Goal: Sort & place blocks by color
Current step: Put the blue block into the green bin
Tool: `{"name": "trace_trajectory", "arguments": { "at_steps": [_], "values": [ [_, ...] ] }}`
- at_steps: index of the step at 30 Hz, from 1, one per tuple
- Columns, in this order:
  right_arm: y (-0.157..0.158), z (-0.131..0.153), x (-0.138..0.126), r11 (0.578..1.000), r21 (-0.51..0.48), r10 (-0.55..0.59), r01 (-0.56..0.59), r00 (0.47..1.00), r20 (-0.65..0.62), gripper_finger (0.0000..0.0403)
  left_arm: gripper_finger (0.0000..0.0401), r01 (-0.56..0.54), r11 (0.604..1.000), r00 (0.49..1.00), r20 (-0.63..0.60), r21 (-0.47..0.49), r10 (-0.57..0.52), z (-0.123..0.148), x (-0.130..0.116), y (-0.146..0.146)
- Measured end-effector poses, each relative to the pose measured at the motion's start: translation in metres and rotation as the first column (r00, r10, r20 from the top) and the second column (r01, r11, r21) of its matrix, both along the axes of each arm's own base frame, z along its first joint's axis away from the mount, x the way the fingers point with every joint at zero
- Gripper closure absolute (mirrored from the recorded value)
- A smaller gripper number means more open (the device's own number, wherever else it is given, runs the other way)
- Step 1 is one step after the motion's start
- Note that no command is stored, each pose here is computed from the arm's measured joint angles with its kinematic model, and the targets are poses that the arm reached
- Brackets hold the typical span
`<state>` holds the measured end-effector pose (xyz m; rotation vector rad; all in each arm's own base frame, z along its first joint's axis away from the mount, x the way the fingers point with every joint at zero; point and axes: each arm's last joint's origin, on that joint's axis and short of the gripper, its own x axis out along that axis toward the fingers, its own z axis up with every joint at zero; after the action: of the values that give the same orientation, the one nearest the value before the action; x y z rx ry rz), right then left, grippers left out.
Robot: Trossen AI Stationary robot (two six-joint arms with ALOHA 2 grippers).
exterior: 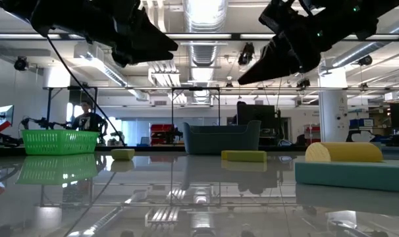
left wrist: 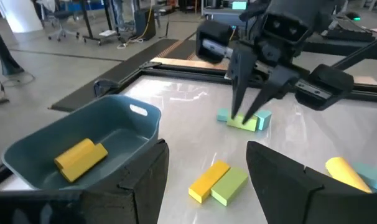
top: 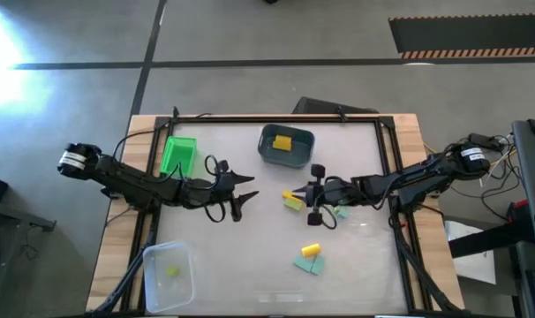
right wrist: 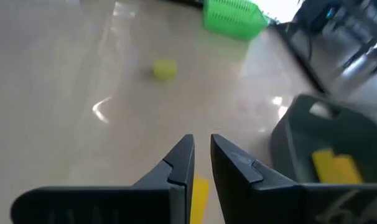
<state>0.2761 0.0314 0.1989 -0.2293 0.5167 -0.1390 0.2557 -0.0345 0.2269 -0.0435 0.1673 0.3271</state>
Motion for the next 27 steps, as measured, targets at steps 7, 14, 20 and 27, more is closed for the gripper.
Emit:
{"name": "trace_trajectory", "arguments": {
  "at_steps": [7, 14, 20, 27],
  "values": [
    [-0.001, 0.011, -0.003, 0.973, 0.148, -0.137, 0.177, 0.960, -0.245, 0.0315, 0.0202, 0.002, 1.000, 1.000, 0.001, 0.031, -0.002, 0.004, 0.002, 0.001],
    [-0.002, 0.018, -0.035, 0.737, 0.259, -0.341, 0.624, 0.675, -0.654, 0.0247, 0.0202, 0.004, 0.999, 1.000, -0.001, 0.051, -0.003, 0.006, 0.002, 0.001],
    [0.005, 0.016, -0.065, 0.441, 0.113, -0.512, 0.891, 0.353, -0.783, 0.0223, 0.0202, 0.002, 0.998, 1.000, -0.004, 0.066, -0.002, 0.007, 0.003, 0.002],
    [0.022, 0.003, -0.064, 0.567, 0.186, -0.356, 0.802, 0.442, -0.823, 0.0220, 0.0202, 0.002, 0.997, 1.000, -0.012, 0.078, -0.001, 0.006, 0.003, 0.003]
  ]
}}
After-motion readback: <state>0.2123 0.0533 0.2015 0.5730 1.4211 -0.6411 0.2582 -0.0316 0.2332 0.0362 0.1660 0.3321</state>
